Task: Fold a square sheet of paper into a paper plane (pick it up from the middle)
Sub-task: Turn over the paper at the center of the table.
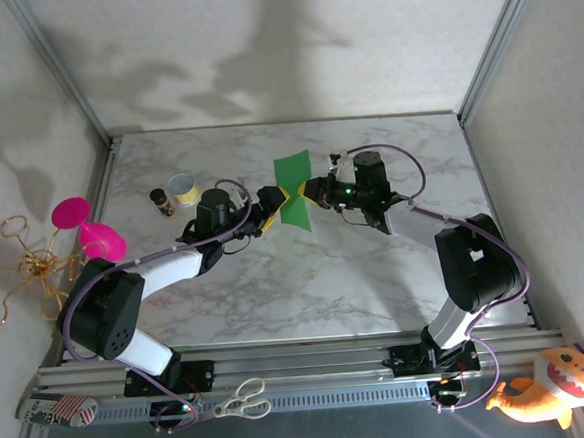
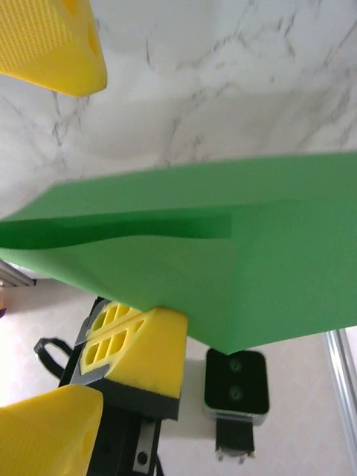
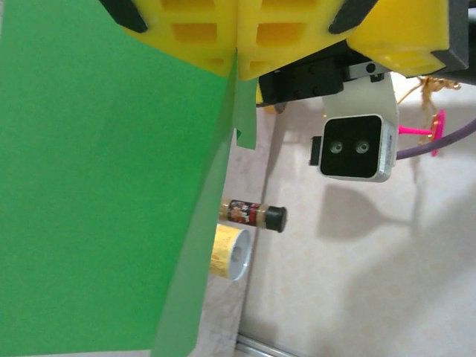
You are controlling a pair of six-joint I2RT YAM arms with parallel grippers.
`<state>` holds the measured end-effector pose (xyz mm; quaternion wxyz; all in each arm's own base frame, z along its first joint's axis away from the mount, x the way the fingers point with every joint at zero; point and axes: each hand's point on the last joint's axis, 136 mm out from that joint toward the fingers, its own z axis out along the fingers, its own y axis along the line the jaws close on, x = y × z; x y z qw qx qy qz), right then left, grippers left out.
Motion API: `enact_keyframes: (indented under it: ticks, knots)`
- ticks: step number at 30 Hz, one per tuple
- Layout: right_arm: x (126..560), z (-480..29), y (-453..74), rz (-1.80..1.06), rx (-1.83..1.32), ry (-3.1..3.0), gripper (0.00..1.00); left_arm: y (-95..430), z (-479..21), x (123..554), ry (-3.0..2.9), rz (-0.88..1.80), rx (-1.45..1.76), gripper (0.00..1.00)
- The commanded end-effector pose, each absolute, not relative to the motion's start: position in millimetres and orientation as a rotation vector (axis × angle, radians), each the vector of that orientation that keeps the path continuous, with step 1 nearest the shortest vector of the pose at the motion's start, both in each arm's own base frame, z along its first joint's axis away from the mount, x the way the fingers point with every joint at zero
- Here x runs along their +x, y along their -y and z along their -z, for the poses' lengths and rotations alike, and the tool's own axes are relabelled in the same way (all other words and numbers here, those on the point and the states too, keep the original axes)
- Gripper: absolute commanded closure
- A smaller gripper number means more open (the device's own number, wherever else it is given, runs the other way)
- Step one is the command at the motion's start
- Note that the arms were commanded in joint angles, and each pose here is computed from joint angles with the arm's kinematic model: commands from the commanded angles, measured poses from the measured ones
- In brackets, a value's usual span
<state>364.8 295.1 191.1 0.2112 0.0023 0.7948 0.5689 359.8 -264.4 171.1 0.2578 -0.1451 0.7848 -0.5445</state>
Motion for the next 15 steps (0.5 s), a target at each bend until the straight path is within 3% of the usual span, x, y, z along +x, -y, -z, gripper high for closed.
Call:
enact_keyframes:
  ticks: [1, 8, 15]
  knots:
    - [363.1, -207.4, -299.0, -1.676, -0.037, -2.157, 0.97, 277.1, -193.3, 359.4, -2.068, 1.576, -0.332, 0.04]
    - [363.5, -201.7, -297.6, -1.69, -0.016, -2.174, 0.96, 285.0, -197.3, 361.1, -2.064, 1.619, -0.305, 0.24]
    - [365.2, -196.8, -297.6, -1.7, 0.001, -2.19, 0.94, 288.6, -200.4, 360.4, -2.056, 1.636, -0.27, 0.5]
